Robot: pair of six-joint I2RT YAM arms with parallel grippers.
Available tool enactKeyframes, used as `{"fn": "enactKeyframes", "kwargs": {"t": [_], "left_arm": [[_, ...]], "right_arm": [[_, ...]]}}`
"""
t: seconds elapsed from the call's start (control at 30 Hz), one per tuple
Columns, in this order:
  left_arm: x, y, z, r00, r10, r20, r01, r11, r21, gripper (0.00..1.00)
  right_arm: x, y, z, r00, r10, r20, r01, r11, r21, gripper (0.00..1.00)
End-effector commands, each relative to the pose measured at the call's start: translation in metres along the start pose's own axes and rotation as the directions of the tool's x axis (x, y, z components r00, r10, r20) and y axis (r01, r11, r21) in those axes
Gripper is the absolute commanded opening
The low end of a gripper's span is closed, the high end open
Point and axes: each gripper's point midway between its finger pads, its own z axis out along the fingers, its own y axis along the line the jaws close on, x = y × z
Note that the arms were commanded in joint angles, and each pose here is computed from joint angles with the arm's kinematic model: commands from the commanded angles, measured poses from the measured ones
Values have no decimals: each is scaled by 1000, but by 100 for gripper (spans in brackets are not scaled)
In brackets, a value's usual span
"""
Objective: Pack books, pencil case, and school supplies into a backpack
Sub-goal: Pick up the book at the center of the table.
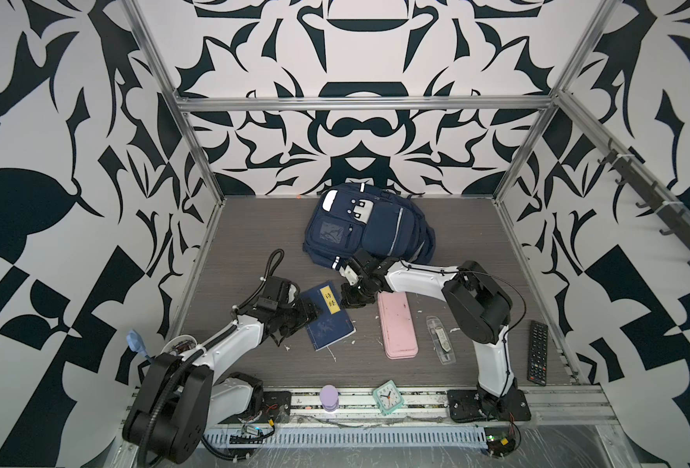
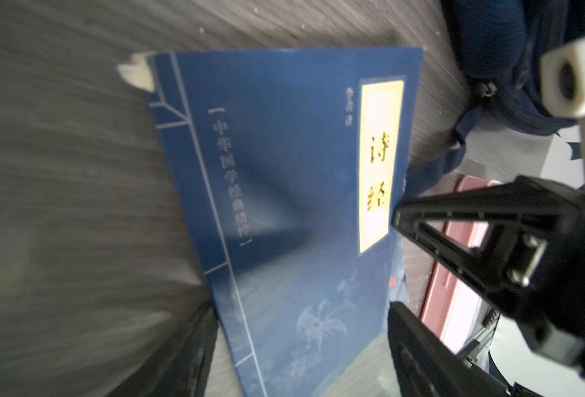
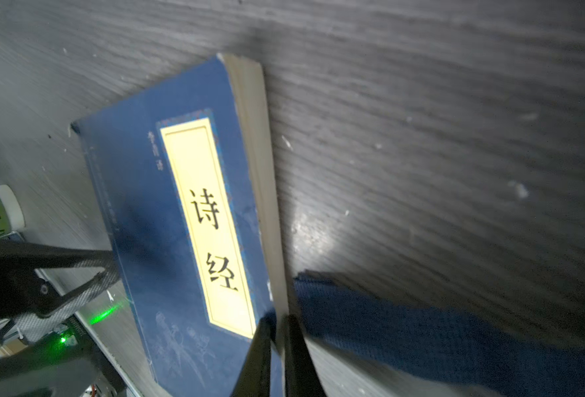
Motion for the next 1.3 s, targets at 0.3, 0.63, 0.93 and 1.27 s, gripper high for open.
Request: {"fn": "enactKeyframes", "kwargs": {"t": [0.3, 0.63, 0.93, 1.27], "left_arm": [[-17, -66, -15, 991, 110, 74, -126, 956, 266, 78], [-18, -61, -11, 994, 92, 56, -103, 966, 238, 69], [-15, -39, -7, 997, 68, 38, -72, 990, 118, 43], [-20, -39, -11, 997, 66, 35, -69, 993, 97, 12]], "right_arm": [[20, 7, 26, 998, -43, -40, 43, 999, 1, 12], [23, 6, 23, 999, -39, -31, 39, 999, 1, 13], [22, 7, 20, 999, -41, -22, 41, 999, 0, 17], [18, 14, 8, 999, -49, 3, 49, 999, -15, 30]]}}
